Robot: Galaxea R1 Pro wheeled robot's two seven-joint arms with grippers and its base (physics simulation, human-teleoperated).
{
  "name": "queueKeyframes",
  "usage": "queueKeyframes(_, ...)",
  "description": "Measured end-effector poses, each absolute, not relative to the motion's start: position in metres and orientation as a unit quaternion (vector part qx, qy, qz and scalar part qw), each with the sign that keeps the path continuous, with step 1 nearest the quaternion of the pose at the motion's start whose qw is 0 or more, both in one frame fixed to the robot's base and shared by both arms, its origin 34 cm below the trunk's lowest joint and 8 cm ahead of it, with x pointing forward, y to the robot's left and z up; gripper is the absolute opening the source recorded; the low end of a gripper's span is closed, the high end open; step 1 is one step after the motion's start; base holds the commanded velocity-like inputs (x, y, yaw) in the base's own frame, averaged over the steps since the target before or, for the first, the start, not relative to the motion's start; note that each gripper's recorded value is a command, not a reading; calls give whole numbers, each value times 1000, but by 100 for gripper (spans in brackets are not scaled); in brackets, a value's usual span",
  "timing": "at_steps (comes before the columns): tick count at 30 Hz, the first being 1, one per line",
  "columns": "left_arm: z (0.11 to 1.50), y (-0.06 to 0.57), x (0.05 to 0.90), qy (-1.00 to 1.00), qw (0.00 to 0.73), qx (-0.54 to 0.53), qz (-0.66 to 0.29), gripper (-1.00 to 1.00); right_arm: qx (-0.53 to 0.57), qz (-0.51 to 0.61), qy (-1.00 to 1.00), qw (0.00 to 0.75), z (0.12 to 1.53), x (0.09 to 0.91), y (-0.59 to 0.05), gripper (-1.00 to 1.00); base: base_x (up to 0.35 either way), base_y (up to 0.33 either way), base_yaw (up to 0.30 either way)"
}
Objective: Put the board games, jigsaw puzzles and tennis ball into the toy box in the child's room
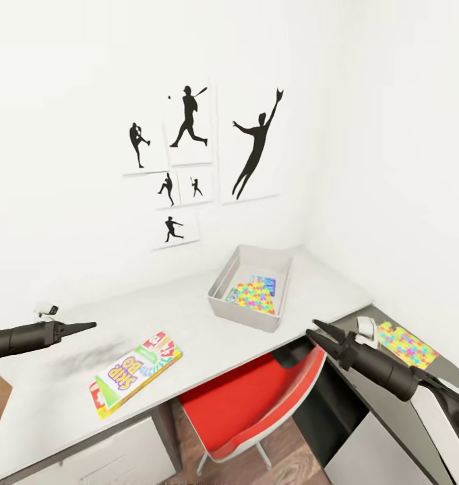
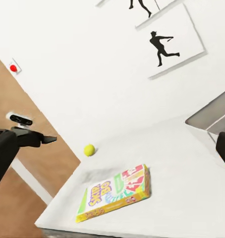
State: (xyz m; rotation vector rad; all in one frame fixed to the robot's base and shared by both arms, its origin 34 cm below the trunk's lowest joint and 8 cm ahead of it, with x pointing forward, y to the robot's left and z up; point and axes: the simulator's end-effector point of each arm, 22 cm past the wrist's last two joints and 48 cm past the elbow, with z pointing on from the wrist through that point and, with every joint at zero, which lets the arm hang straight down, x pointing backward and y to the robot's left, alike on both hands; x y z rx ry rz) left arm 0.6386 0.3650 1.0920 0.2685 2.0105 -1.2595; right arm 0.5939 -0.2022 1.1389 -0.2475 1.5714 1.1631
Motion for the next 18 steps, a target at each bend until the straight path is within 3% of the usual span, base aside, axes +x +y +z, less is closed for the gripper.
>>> queueKeyframes(13, 1092, 365, 639, 783, 368, 104, -491, 100, -22, 446, 762, 469, 1186, 695, -163, 100, -6, 0, 283)
queueKeyframes(18, 1091, 365, 639, 783, 368, 104, -490, 100, -34, 405, 785, 468, 1200, 717, -139, 100, -55, 15, 139)
